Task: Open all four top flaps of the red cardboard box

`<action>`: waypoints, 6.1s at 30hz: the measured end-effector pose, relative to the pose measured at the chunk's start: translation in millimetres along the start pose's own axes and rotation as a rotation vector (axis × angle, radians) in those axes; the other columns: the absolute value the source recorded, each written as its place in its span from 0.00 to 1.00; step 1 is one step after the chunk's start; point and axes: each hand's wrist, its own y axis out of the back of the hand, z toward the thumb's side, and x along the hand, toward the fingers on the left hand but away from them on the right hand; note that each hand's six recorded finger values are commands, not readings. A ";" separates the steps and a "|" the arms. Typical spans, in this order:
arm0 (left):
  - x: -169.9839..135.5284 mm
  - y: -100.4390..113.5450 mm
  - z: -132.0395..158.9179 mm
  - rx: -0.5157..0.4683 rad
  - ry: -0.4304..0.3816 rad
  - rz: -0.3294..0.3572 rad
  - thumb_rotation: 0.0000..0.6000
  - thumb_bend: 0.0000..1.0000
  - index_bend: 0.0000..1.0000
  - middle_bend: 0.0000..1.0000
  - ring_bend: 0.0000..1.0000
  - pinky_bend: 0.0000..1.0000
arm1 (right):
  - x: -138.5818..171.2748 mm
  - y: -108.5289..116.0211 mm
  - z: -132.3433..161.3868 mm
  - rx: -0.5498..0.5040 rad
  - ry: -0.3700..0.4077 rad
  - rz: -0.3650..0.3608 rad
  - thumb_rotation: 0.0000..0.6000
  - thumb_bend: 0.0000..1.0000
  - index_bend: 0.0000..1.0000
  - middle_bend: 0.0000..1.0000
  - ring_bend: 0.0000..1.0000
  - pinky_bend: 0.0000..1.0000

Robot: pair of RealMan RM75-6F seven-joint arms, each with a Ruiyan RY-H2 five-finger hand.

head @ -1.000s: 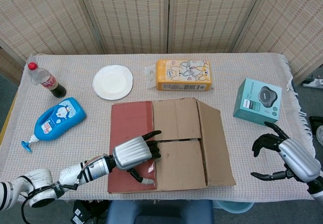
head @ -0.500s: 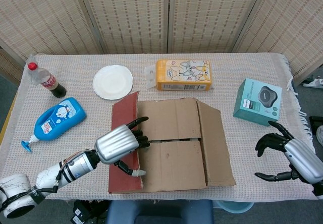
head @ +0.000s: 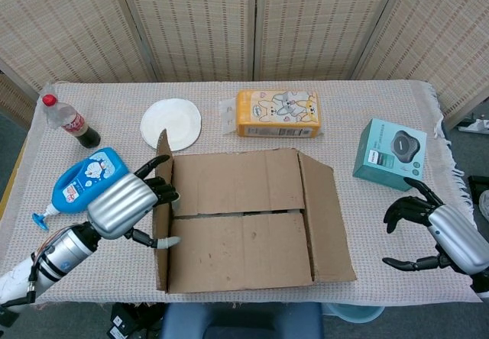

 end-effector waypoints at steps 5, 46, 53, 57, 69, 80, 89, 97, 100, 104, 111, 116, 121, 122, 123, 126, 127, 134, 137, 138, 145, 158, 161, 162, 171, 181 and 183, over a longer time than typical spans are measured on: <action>-13.8 3.8 -15.1 -0.004 0.055 0.026 0.26 0.23 0.49 0.50 0.45 0.00 | -4.4 -2.1 2.1 -0.001 0.010 0.011 0.59 0.12 0.53 0.46 0.32 0.00; -61.6 -45.7 -77.3 0.026 0.313 0.100 1.00 0.24 0.23 0.32 0.31 0.00 | -149.8 -98.7 57.5 0.287 0.188 0.159 1.00 0.12 0.04 0.11 0.14 0.00; -64.5 -48.4 -77.3 0.021 0.324 0.091 1.00 0.24 0.23 0.32 0.31 0.00 | -174.4 -117.0 67.9 0.341 0.216 0.166 1.00 0.12 0.03 0.09 0.12 0.00; -66.1 -49.3 -76.4 0.023 0.328 0.087 1.00 0.24 0.23 0.32 0.31 0.00 | -186.3 -125.5 73.0 0.386 0.235 0.148 1.00 0.12 0.03 0.08 0.11 0.00; -65.8 -51.3 -73.9 0.018 0.325 0.081 1.00 0.24 0.25 0.32 0.31 0.00 | -211.1 -144.6 77.4 0.407 0.237 0.118 1.00 0.12 0.03 0.09 0.12 0.00; -70.8 -45.0 -74.4 0.020 0.334 0.104 1.00 0.24 0.25 0.32 0.31 0.00 | -217.0 -109.3 85.1 0.374 0.260 -0.038 1.00 0.15 0.03 0.10 0.13 0.00; -72.6 -41.2 -70.5 0.019 0.320 0.125 1.00 0.24 0.25 0.32 0.31 0.00 | -230.7 -58.2 85.4 0.337 0.224 -0.191 1.00 0.15 0.03 0.10 0.13 0.00; -73.0 -40.6 -65.1 0.009 0.288 0.130 1.00 0.24 0.25 0.32 0.31 0.00 | -262.3 -32.4 54.1 0.343 0.095 -0.247 1.00 0.15 0.03 0.10 0.13 0.00; -73.8 -40.8 -62.9 0.001 0.272 0.129 1.00 0.24 0.27 0.32 0.31 0.00 | -274.2 -25.4 36.7 0.341 0.035 -0.271 1.00 0.15 0.03 0.10 0.13 0.00; -74.5 -41.7 -59.9 -0.009 0.246 0.126 1.00 0.24 0.28 0.32 0.31 0.00 | -285.9 -15.6 16.0 0.328 -0.033 -0.314 1.00 0.15 0.03 0.09 0.13 0.00; -75.9 -45.7 -62.7 -0.016 0.246 0.106 1.00 0.24 0.28 0.32 0.31 0.00 | -280.7 -1.8 0.6 0.285 -0.063 -0.370 1.00 0.15 0.03 0.08 0.13 0.00; -77.0 -47.3 -67.9 -0.031 0.268 0.105 1.00 0.24 0.28 0.32 0.31 0.00 | -258.8 5.5 4.5 0.266 -0.037 -0.379 1.00 0.15 0.03 0.08 0.13 0.00; -75.7 -47.5 -66.8 -0.031 0.269 0.106 1.00 0.24 0.28 0.32 0.31 0.00 | -231.0 3.4 12.8 0.205 -0.005 -0.336 1.00 0.15 0.03 0.08 0.13 0.00; -75.5 -47.4 -66.6 -0.032 0.270 0.107 1.00 0.24 0.28 0.32 0.31 0.00 | -225.5 1.2 14.9 0.188 0.002 -0.317 1.00 0.15 0.03 0.09 0.13 0.00; -75.3 -47.5 -66.5 -0.032 0.271 0.107 1.00 0.24 0.28 0.32 0.31 0.00 | -217.6 -2.1 17.9 0.166 0.011 -0.286 1.00 0.15 0.04 0.10 0.14 0.00; -74.6 -48.4 -66.0 -0.032 0.273 0.104 1.00 0.24 0.28 0.32 0.31 0.00 | -195.0 -12.6 24.8 0.125 0.029 -0.188 1.00 0.15 0.06 0.14 0.17 0.00; -74.3 -48.8 -65.6 -0.032 0.273 0.102 1.00 0.24 0.28 0.32 0.31 0.00 | -187.9 -16.6 26.3 0.114 0.032 -0.153 1.00 0.15 0.06 0.15 0.18 0.00; -73.1 -51.0 -64.0 -0.040 0.274 0.101 1.00 0.24 0.29 0.32 0.31 0.00 | -150.5 -49.4 28.0 0.031 0.020 0.085 0.83 0.14 0.12 0.18 0.18 0.00; -73.4 -51.7 -63.6 -0.045 0.273 0.102 1.00 0.23 0.29 0.32 0.31 0.00 | -145.9 -59.5 29.9 -0.025 0.018 0.144 0.63 0.10 0.15 0.19 0.17 0.00; -73.6 -51.8 -63.7 -0.046 0.274 0.102 1.00 0.23 0.30 0.32 0.31 0.00 | -144.9 -63.3 31.1 -0.051 0.018 0.169 0.60 0.08 0.16 0.19 0.17 0.00; -76.0 -54.1 -66.5 -0.056 0.282 0.099 1.00 0.23 0.30 0.32 0.31 0.00 | -144.9 -88.2 41.3 -0.150 0.027 0.351 0.56 0.04 0.18 0.21 0.16 0.00; -80.3 -58.9 -72.4 -0.072 0.300 0.087 1.00 0.23 0.30 0.32 0.30 0.00 | -159.0 -120.8 58.4 -0.109 0.059 0.517 0.56 0.04 0.18 0.23 0.16 0.00; -81.0 -59.7 -73.3 -0.076 0.301 0.086 1.00 0.23 0.30 0.32 0.30 0.00 | -161.5 -124.3 58.9 -0.097 0.057 0.527 0.56 0.04 0.18 0.23 0.15 0.00; -81.2 -60.0 -73.3 -0.077 0.301 0.086 1.00 0.23 0.30 0.32 0.30 0.00 | -162.3 -125.9 59.5 -0.092 0.057 0.532 0.56 0.04 0.18 0.23 0.15 0.00; -83.8 -60.6 -74.6 -0.081 0.303 0.089 1.00 0.23 0.30 0.32 0.30 0.00 | -162.0 -136.4 65.1 -0.033 0.065 0.577 0.55 0.04 0.18 0.24 0.14 0.00; -85.0 -59.7 -74.5 -0.081 0.302 0.094 1.00 0.23 0.31 0.32 0.30 0.00 | -153.7 -136.1 74.4 -0.074 0.064 0.597 0.55 0.04 0.18 0.24 0.14 0.00; -84.9 -59.1 -73.7 -0.081 0.300 0.096 1.00 0.23 0.31 0.32 0.30 0.00 | -152.0 -133.4 75.6 -0.096 0.064 0.592 0.55 0.04 0.18 0.24 0.15 0.00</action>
